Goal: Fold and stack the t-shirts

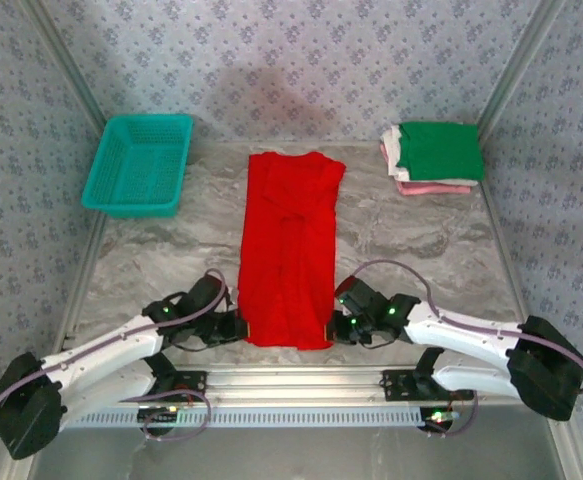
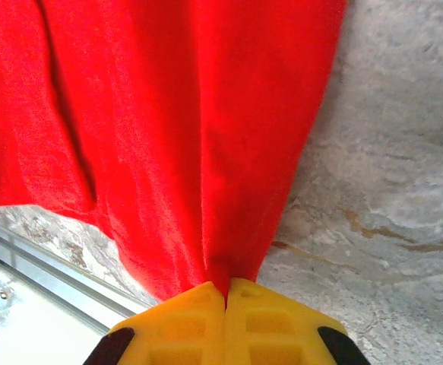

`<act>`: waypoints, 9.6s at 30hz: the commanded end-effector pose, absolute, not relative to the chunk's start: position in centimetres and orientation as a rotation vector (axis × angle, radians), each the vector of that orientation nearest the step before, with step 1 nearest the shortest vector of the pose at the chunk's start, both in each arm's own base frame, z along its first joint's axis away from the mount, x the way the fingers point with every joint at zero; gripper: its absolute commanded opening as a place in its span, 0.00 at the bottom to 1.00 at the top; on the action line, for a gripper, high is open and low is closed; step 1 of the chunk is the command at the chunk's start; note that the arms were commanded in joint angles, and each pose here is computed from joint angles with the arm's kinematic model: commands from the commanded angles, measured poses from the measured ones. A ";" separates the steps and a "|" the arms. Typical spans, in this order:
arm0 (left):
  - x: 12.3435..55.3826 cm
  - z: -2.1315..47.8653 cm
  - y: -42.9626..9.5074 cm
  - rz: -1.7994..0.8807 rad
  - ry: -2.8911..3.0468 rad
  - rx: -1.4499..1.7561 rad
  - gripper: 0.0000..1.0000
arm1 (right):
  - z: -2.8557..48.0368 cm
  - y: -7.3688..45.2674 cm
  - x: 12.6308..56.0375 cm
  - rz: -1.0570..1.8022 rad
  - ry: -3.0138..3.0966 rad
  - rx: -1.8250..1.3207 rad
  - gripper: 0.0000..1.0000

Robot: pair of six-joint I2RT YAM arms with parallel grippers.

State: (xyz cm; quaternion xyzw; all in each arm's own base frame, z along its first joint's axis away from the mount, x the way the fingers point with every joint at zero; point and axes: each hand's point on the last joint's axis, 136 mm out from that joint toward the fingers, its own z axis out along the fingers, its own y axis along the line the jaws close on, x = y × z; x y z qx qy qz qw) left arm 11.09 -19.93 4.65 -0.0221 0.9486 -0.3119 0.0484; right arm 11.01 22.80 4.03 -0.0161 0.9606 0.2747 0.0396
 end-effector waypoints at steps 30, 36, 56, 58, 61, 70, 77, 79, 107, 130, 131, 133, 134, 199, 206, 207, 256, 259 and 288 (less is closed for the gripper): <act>30.2 13.4 -19.0 -0.878 2.588 -0.116 0.00 | 12.3 22.2 31.0 0.730 2.797 -0.012 0.00; 35.5 13.3 -19.1 -0.859 2.567 -0.074 0.00 | 12.6 22.9 35.7 0.731 2.772 0.010 0.00; 47.9 12.2 -18.0 -0.662 2.594 -0.029 0.33 | 11.7 21.9 46.3 0.780 2.717 0.141 0.33; 50.2 13.7 -17.8 -0.654 2.571 -0.011 0.37 | 12.2 20.4 48.2 0.779 2.709 0.214 0.35; 51.5 17.7 -17.4 -0.586 2.520 0.009 0.51 | 15.0 19.4 49.6 0.796 2.637 0.217 0.45; 41.6 16.2 -20.0 -0.647 2.393 0.104 0.43 | 16.5 21.9 41.2 0.891 2.471 -0.010 0.28; 39.3 9.1 -23.1 -0.796 2.459 0.102 0.23 | 10.0 25.0 38.0 0.927 2.573 -0.036 0.00; 39.3 7.4 -23.2 -0.764 2.492 0.090 0.21 | 8.4 25.8 38.0 0.932 2.617 -0.037 0.00; 36.0 9.5 -24.0 -0.789 2.538 -0.051 0.17 | 8.6 23.4 36.1 0.877 2.621 0.056 0.00; 32.0 4.7 -22.8 -0.779 2.601 -0.093 0.09 | 1.6 21.6 32.4 0.847 2.773 0.216 0.00; 31.9 5.5 -22.5 -0.776 2.578 -0.094 0.12 | 2.1 21.8 32.4 0.863 2.764 0.204 0.00; 31.9 7.2 -22.1 -0.773 2.534 -0.103 0.14 | 3.4 22.2 32.4 0.877 2.749 0.173 0.00; 31.9 8.1 -21.6 -0.763 2.512 -0.117 0.15 | 4.2 22.2 32.6 0.877 2.735 0.162 0.00; 30.9 3.2 -21.3 -0.824 2.725 -0.152 0.00 | 3.8 17.7 29.4 0.964 2.702 0.451 0.45; 31.1 4.3 -21.2 -0.820 2.698 -0.146 0.00 | 3.5 18.6 29.6 0.999 2.716 0.462 0.46; 31.1 4.3 -21.2 -0.820 2.700 -0.144 0.00 | 3.4 18.6 29.6 0.996 2.719 0.462 0.46; 28.6 8.4 -19.8 -0.746 2.634 -0.074 0.00 | 7.4 19.4 29.6 0.895 2.664 0.408 0.00; 26.7 6.8 -19.4 -0.731 2.673 -0.069 0.00 | 6.1 19.3 28.1 0.894 2.682 0.430 0.00; 21.2 17.7 -19.4 -0.751 2.447 0.071 0.00 | 17.4 20.0 23.3 0.869 2.456 0.148 0.00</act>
